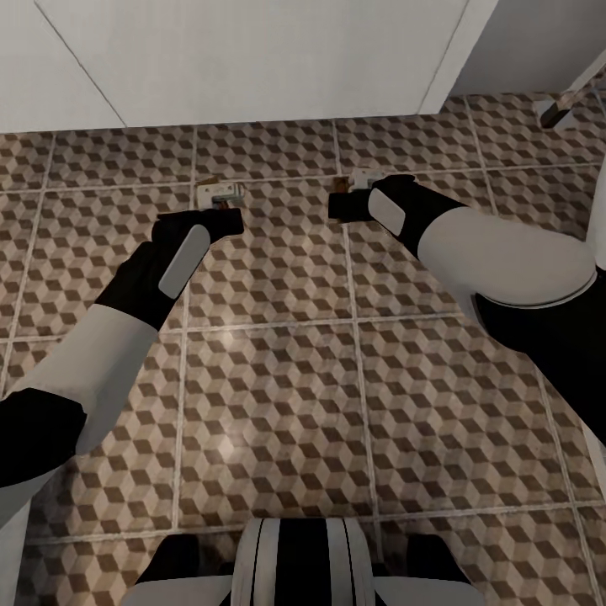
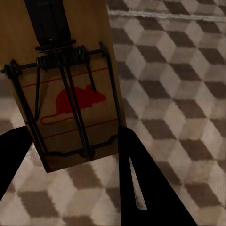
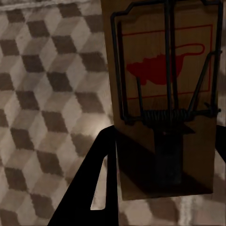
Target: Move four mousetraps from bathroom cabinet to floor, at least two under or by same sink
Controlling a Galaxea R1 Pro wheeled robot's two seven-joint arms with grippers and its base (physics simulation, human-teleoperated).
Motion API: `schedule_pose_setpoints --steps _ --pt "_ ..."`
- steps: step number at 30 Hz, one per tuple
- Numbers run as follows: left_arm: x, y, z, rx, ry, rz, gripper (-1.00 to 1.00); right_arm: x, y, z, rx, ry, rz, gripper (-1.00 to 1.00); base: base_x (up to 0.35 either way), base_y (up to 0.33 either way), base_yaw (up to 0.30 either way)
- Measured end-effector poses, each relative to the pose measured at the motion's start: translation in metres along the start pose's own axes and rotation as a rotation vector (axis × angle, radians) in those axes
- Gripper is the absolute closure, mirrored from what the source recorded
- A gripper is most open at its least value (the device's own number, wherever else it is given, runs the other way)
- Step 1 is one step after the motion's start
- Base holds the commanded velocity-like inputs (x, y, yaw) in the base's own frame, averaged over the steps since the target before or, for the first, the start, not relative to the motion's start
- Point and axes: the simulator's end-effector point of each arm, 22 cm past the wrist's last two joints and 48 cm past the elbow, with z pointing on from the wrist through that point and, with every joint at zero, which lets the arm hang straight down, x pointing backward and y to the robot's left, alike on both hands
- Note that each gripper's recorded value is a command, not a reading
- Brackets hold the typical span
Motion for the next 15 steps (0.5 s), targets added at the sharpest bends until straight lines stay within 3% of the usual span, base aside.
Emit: schedule_pose_setpoints --steps 5,10,15 --pt "0.001 0.001 0.0 -0.001 0.002 -0.002 1.0 0.004 0.005 0.001 -0.011 0.009 0.0 1.0 0.305 0.0 0.0" --pt "0.001 0.002 0.001 -0.002 0.002 -0.002 1.0 0.015 0.019 0.005 -0.035 0.022 -0.008 1.0 0.05 0.0 0.0" --pt "0.001 0.012 0.001 -0.016 0.001 0.001 1.0 0.017 0.024 0.008 -0.016 -0.002 -0.021 1.0 0.003 0.0 0.0"
